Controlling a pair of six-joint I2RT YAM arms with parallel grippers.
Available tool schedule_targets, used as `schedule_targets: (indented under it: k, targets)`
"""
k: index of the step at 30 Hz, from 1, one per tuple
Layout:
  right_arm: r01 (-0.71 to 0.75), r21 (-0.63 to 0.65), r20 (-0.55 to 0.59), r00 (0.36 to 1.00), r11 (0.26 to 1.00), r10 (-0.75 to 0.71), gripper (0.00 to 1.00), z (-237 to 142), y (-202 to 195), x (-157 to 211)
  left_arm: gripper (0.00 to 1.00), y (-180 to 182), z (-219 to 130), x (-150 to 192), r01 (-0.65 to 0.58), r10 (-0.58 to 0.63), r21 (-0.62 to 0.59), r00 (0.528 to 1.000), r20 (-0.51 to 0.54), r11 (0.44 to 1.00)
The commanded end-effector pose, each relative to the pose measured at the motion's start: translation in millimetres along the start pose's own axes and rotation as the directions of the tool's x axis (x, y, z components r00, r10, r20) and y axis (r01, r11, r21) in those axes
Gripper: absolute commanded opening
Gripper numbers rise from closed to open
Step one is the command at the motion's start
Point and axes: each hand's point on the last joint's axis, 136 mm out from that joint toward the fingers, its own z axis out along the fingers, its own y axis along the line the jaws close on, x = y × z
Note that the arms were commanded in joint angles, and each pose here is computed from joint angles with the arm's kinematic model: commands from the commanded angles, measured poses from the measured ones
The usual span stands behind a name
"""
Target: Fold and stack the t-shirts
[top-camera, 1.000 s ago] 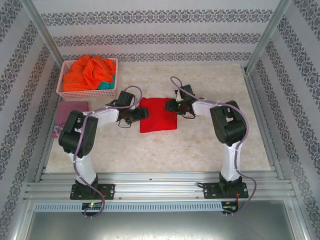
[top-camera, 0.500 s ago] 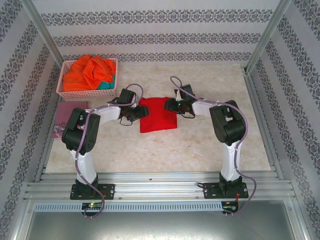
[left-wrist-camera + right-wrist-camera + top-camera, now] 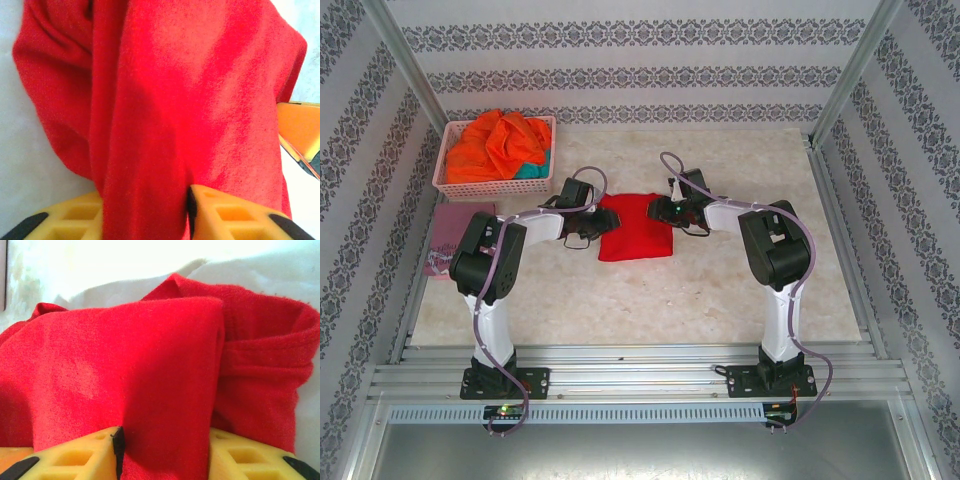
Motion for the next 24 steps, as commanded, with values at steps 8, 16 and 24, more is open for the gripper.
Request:
schedule_targets:
  k: [8, 16, 24]
  targets:
    - [-0.016, 0.015, -0.047, 0.999, 1.0, 0.017, 0.5, -4.2, -11.1, 19.4, 0.0, 15.0, 3.4, -3.9, -0.013, 0.013, -0.025, 1.0, 0.002, 1.0]
    - [0.212, -0.109, 0.091, 0.975, 0.971, -0.202, 0.87, -45.9, 34.1, 5.7, 0.0, 40.3, -31.6, -14.3, -0.141, 0.142, -0.176, 0.99, -0.007, 0.974]
    - [0.486, -0.219, 0.222, 0.869, 0.846, -0.441, 0.92, -62.3, 86.0, 18.2, 0.0, 58.6, -81.8, -23.3, -0.292, 0.301, -0.322, 0.953, -0.022, 0.901]
